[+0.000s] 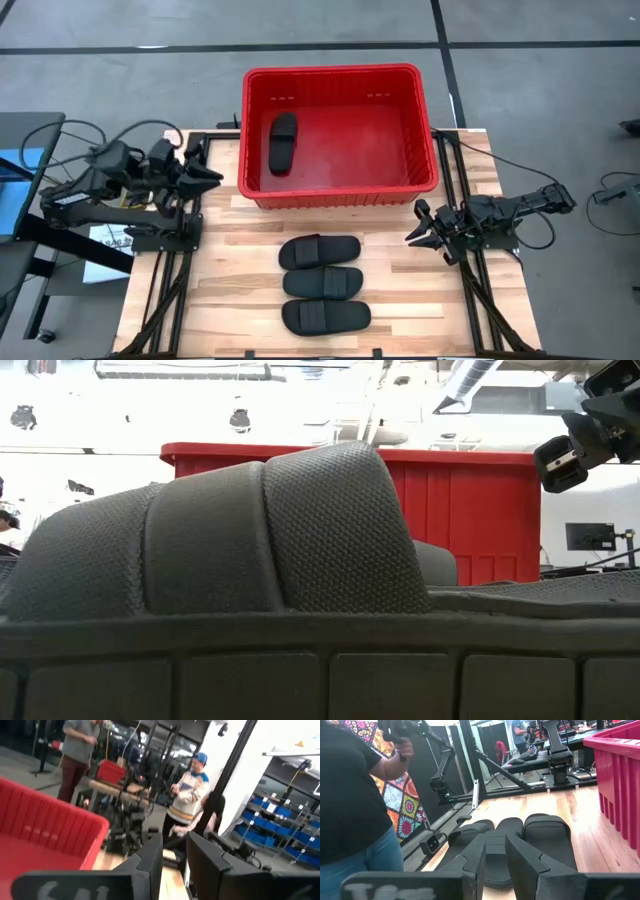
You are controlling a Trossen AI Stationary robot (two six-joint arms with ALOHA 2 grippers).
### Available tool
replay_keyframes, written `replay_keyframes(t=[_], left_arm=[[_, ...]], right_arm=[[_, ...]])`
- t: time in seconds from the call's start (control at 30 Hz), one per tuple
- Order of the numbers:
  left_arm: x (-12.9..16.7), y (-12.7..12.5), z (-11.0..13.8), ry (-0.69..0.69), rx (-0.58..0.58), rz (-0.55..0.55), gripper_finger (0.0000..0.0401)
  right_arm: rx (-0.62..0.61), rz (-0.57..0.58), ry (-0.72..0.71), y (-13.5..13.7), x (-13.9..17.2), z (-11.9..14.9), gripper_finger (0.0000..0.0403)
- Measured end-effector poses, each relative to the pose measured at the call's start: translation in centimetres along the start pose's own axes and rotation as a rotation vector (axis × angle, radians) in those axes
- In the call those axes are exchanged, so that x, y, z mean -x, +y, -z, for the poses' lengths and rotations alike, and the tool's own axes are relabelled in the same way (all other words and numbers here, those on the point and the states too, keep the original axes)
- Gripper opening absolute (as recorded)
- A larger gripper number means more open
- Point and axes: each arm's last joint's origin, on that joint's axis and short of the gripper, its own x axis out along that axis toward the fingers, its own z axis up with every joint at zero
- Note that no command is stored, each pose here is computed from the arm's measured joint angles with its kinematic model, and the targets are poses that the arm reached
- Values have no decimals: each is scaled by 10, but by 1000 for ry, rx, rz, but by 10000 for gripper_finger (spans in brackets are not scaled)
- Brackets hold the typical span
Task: Pick and place slides into bin
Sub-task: Put the black slipper into the red bin
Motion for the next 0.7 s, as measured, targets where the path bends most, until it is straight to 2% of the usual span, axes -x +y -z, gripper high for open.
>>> replay_keyframes(t=[0.13, 0.33, 0.5, 0.7], left_arm=[[3, 5, 17, 94, 0, 25, 77], [2, 10, 36, 324, -27, 53, 77], [-4, 16, 52, 508, -122, 83, 77], [-18, 18, 61, 596, -267, 224, 77]], right_arm=[[0, 0, 0, 0, 0, 0, 65], [0, 0, 0, 0, 0, 0, 65], [0, 0, -1, 0, 0, 0, 65], [0, 0, 0, 0, 0, 0, 65]])
